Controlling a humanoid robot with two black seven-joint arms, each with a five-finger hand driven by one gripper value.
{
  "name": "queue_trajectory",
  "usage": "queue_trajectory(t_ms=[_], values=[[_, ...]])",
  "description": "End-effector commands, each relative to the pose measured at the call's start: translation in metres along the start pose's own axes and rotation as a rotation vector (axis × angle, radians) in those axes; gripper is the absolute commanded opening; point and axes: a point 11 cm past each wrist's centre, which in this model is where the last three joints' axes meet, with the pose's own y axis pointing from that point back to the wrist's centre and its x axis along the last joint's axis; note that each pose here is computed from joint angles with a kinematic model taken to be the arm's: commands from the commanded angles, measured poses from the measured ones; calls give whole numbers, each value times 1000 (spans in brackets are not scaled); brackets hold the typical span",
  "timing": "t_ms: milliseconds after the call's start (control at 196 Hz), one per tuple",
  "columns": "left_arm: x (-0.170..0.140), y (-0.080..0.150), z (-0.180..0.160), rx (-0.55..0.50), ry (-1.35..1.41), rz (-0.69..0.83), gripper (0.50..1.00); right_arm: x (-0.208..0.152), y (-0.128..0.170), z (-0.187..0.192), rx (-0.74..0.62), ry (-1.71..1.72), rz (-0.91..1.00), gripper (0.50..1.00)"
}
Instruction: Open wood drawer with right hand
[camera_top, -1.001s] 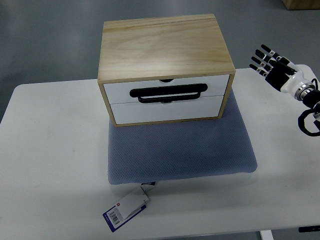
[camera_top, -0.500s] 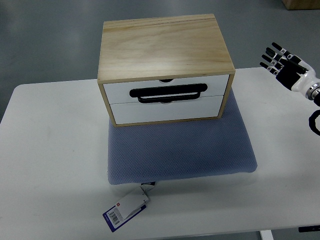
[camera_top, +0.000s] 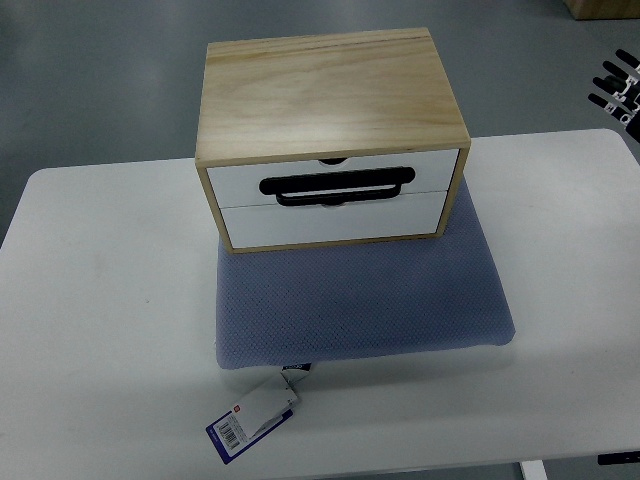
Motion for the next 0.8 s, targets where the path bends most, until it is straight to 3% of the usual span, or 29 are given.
queue_trajectory(t_ms=[0, 189, 413, 490, 495, 582, 638, 694, 699, 796], values=[[0, 0, 0, 0, 0, 0, 1000, 13, 10, -21, 3, 105, 22, 950], [0, 0, 0, 0, 0, 0, 1000, 16, 16, -40, -15, 231, 14, 950], [0, 0, 0, 0, 0, 0, 1000, -47, 17, -81, -16, 429, -219, 950], [0, 0, 0, 0, 0, 0, 1000, -54, 18, -83, -17, 445, -241, 950], [0, 0, 0, 0, 0, 0, 1000, -68, 21, -86, -23, 480, -290, 950], [0, 0, 0, 0, 0, 0, 1000, -77, 23, -89, -23, 500, -320, 950], [0, 0, 0, 0, 0, 0, 1000, -102, 29, -98, -19, 563, -397, 950], [0, 0, 0, 0, 0, 0, 1000, -102, 29, -98, -19, 563, -397, 950], [0, 0, 0, 0, 0, 0, 1000, -115, 32, -99, -23, 600, -438, 950], [0, 0, 0, 0, 0, 0, 1000, -143, 38, -98, -26, 660, -528, 950]])
